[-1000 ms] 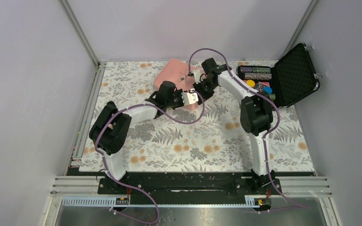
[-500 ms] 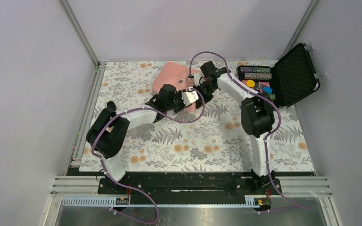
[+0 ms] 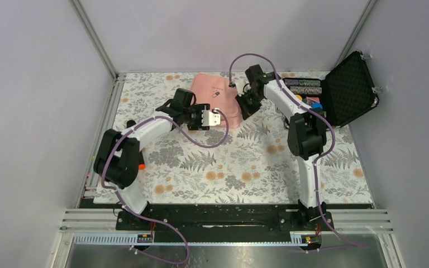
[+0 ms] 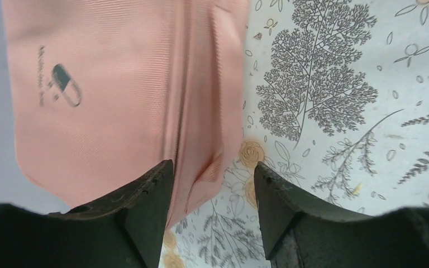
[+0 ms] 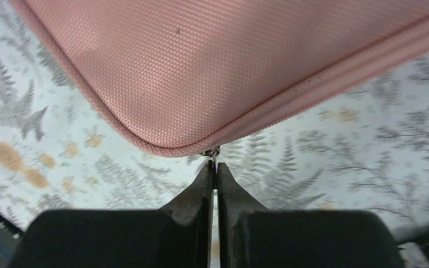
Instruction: Organize the medicine kit
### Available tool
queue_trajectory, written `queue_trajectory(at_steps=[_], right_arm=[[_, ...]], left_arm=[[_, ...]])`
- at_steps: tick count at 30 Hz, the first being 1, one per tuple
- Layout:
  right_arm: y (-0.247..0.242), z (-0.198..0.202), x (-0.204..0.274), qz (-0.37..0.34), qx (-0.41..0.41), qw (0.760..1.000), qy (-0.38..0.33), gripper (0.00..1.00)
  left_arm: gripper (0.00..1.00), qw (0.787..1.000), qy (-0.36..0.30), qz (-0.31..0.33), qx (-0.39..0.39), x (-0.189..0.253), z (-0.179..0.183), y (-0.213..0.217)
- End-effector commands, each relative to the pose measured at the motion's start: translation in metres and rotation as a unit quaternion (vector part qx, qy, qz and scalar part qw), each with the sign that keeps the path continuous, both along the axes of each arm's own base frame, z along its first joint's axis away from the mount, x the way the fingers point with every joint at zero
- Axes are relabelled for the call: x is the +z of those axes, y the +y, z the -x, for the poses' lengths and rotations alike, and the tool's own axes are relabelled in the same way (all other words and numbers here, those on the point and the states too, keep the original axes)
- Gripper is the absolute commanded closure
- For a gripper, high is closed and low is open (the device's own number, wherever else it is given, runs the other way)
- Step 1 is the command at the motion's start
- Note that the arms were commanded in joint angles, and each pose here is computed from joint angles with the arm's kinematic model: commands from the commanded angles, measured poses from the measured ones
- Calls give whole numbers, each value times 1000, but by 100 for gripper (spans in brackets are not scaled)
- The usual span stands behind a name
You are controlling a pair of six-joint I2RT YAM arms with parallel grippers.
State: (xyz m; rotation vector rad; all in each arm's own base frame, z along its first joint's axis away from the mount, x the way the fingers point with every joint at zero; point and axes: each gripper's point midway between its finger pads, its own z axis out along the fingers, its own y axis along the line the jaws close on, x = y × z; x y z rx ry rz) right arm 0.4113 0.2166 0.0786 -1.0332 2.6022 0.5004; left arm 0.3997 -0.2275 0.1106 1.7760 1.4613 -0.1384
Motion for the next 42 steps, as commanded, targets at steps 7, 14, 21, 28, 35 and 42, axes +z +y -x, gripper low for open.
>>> queue_trajectory(at_steps=[7,14,21,28,35,42], right_arm=[[3,-67,15,14,1,997,-73,100],[0,-70,13,23,7,997,-78,100],[1,-71,10,20,6,997,-78,100],[3,-72,14,15,3,997,-80,100],[1,-71,17,17,2,996,-83,100],[7,-74,19,3,-6,997,-80,100]], left_arm=[[53,996,-83,-13,-33,-5,-53,-33],[58,993,-73,11,-88,16,-20,-34],[47,994,-99,-18,-48,28,-57,-14],[55,995,-72,-66,-1,-9,-100,-2],[76,996,-39,-84,-11,-32,-90,3],[100,997,22,-74,2,-39,-64,7]])
